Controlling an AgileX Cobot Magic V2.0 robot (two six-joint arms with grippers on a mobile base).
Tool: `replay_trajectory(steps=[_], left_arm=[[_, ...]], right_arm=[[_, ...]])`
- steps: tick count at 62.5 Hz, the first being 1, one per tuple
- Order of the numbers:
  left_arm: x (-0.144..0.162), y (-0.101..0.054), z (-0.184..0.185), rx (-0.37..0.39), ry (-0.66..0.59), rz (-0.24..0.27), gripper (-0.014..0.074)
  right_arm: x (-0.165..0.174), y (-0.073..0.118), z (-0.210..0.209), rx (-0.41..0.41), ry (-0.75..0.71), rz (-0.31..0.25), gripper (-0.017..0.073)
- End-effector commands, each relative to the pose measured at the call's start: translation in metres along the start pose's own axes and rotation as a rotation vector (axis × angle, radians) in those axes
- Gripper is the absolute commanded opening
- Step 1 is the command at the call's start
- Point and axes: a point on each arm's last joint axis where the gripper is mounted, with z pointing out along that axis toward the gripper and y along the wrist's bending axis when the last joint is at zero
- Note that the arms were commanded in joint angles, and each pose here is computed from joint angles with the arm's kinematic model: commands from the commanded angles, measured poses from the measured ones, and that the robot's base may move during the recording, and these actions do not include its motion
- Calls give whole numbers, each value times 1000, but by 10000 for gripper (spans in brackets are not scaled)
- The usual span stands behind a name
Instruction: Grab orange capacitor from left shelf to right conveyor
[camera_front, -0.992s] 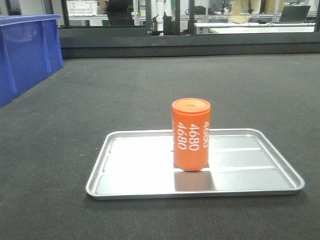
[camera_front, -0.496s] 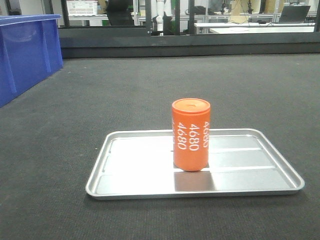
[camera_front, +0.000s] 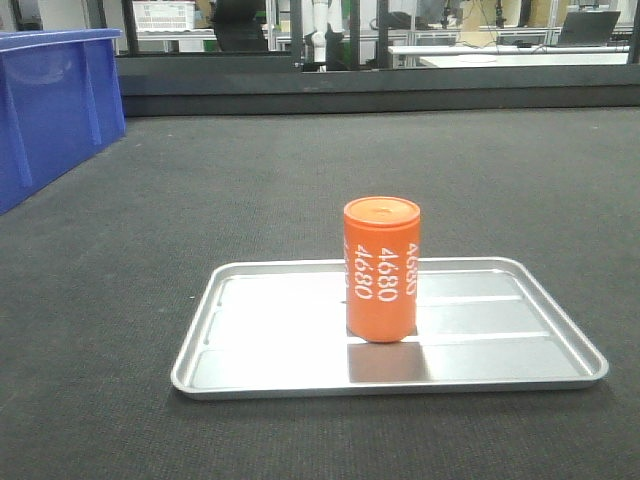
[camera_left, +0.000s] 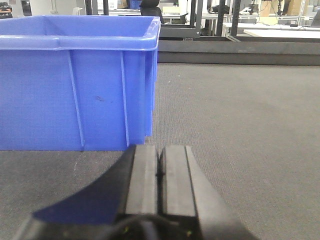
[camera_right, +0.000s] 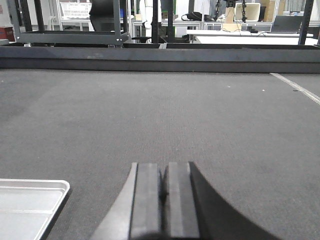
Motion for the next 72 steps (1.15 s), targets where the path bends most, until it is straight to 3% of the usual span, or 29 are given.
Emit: replay_trajectory(steps=[1, 72], left_arm=[[-1, 0, 0, -1, -74, -3, -126], [-1, 0, 0, -1, -74, -3, -126]], right_arm=[[-15, 1, -3, -7, -113, -5, 51], [-12, 1, -3, -5, -82, -5, 51]])
